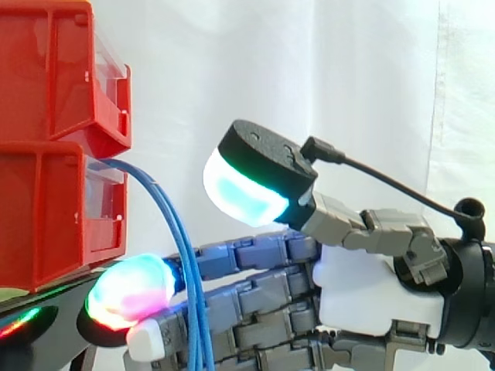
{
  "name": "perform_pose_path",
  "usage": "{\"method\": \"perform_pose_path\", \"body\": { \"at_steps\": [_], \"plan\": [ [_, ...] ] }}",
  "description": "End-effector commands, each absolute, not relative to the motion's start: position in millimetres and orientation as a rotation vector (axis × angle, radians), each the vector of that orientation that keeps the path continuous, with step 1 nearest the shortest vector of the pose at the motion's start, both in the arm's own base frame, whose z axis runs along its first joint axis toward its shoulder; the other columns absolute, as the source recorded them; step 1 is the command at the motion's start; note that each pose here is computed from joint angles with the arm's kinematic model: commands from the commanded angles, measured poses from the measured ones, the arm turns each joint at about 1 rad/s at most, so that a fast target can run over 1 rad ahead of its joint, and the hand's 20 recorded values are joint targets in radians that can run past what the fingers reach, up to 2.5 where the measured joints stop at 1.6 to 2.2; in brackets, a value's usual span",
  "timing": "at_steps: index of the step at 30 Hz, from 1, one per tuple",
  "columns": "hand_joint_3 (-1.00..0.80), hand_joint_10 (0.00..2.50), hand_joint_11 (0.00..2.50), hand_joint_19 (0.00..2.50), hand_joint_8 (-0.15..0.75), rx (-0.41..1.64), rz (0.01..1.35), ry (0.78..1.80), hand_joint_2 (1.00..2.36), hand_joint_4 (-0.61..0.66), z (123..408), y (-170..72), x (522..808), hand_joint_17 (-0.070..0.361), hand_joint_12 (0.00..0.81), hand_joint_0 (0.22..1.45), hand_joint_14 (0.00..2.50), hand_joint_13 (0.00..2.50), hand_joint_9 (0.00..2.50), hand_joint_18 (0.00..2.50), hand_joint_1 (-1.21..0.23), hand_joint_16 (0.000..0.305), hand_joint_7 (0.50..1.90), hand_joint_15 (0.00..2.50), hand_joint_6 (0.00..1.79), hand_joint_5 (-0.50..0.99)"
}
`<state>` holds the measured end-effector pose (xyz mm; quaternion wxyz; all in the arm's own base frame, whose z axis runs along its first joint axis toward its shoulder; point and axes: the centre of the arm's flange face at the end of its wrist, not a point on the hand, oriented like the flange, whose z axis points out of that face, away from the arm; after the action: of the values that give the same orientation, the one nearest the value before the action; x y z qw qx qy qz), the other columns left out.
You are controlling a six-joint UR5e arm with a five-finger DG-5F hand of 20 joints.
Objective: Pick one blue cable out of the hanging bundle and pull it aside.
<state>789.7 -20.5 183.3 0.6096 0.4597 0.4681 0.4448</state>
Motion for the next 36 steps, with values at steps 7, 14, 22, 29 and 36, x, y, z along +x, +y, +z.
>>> {"method": "perform_pose_path", "body": {
  "at_steps": [7, 14, 22, 29, 36],
  "plan": [
    [-0.40, 0.01, 0.15, 0.36, 0.263, 1.070, 1.041, 1.093, 1.01, 0.21, 197, -20, 795, 0.111, 0.344, 0.57, 0.00, 0.42, 0.67, 0.39, -0.60, 0.049, 1.18, 0.13, 0.50, -0.06],
    [-0.30, 0.01, 0.17, 0.36, 0.262, 1.098, 1.040, 1.143, 1.01, 0.13, 205, -27, 788, 0.111, 0.348, 0.57, 0.01, 0.42, 0.66, 0.40, -0.64, 0.049, 1.28, 0.14, 0.54, -0.07],
    [-0.24, 0.01, 0.22, 0.37, 0.264, 1.122, 1.012, 1.167, 1.02, 0.12, 225, -37, 779, 0.114, 0.354, 0.56, 0.01, 0.40, 0.63, 0.40, -0.73, 0.051, 0.96, 0.15, 0.77, -0.13],
    [-0.34, 0.01, 0.24, 0.38, 0.269, 1.105, 1.013, 1.149, 1.01, 0.15, 243, -39, 779, 0.115, 0.357, 0.56, 0.01, 0.41, 0.64, 0.41, -0.76, 0.051, 0.87, 0.15, 0.83, -0.15],
    [-0.46, 0.01, 0.25, 0.38, 0.284, 1.115, 0.979, 1.143, 1.00, 0.16, 240, -49, 778, 0.120, 0.370, 0.51, 0.01, 0.42, 0.67, 0.42, -0.64, 0.054, 0.91, 0.17, 0.76, -0.13]
  ]
}}
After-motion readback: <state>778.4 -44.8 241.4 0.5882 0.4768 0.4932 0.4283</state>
